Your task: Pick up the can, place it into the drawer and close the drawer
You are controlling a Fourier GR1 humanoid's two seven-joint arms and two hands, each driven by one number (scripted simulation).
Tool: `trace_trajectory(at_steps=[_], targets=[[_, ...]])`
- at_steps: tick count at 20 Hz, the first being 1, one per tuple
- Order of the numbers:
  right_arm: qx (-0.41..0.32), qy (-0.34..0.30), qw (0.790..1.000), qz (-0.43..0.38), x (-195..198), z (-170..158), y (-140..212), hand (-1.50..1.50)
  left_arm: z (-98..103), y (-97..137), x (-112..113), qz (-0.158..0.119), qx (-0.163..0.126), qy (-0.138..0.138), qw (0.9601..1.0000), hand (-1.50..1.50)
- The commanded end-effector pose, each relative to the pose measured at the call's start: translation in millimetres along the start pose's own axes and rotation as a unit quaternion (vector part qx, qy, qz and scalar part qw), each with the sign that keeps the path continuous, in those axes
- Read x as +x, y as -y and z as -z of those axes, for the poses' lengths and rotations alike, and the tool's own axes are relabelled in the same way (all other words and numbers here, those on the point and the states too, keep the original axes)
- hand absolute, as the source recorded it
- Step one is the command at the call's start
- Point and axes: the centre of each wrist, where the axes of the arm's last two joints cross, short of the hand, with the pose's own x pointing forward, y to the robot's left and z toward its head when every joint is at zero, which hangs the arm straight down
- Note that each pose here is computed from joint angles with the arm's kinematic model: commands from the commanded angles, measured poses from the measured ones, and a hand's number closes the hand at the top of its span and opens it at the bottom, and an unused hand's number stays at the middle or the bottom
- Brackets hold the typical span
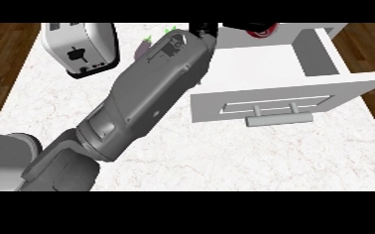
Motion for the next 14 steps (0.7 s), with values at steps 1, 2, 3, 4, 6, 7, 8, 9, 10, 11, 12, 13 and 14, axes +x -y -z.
trace_trajectory(at_steps=[1, 2, 3, 4, 6, 7, 8, 9, 10, 11, 12, 13, 14], targets=[[0.006, 0.005, 1.0, 0.0, -4, 3, 10, -1.5, 5, -10, -19, 0.019, 0.011, -0.008, 0.9997, 1.5], [-0.003, 0.005, 1.0, -0.003, 3, -6, -2, -1.5, -3, -2, -18, 0.025, 0.005, -0.003, 0.9997, 1.5], [0.0, 0.002, 1.0, 0.005, -8, -2, 11, -1.5, 2, -4, -15, 0.029, 0.008, -0.001, 0.9996, 1.5], [-0.001, -0.003, 1.0, -0.007, 5, 0, 4, -1.5, 3, 0, -12, 0.04, 0.006, -0.009, 0.9991, 1.5], [-0.002, 0.001, 1.0, 0.004, -3, -4, 3, -1.5, 3, 3, -8, 0.035, 0.025, -0.003, 0.9991, -1.5], [0.005, 0.0, 1.0, -0.001, 2, 5, 3, -1.5, 1, 4, -11, 0.044, 0.024, -0.008, 0.9987, -1.5], [0.005, 0.007, 1.0, -0.003, 13, 9, -2, -1.5, -2, -2, -25, 0.044, 0.031, -0.006, 0.9985, -1.5], [-0.001, 0.004, 1.0, 0.0, 7, 7, -1, -1.5, -5, 3, -22, 0.046, 0.041, -0.013, 0.998, -1.5], [-0.001, -0.004, 1.0, -0.005, -4, 6, 0, -1.5, 2, 3, -12, 0.043, 0.029, -0.002, 0.9987, -1.5], [0.003, 0.001, 1.0, 0.002, 5, 11, -4, -1.5, 1, 2, -16, 0.044, 0.042, -0.004, 0.9981, -1.5], [0.007, 0.003, 1.0, 0.002, -6, 16, 5, -1.5, 3, -2, -20, 0.042, 0.048, -0.004, 0.9979, -1.5], [-0.007, 0.003, 1.0, 0.002, -7, 22, 12, -1.5, 3, 0, -18, 0.045, 0.037, -0.018, 0.9982, -1.5], [0.0, -0.005, 1.0, -0.012, 3, 11, 0, -1.5, 2, 4, -13, 0.043, 0.046, -0.004, 0.998, -1.5]])
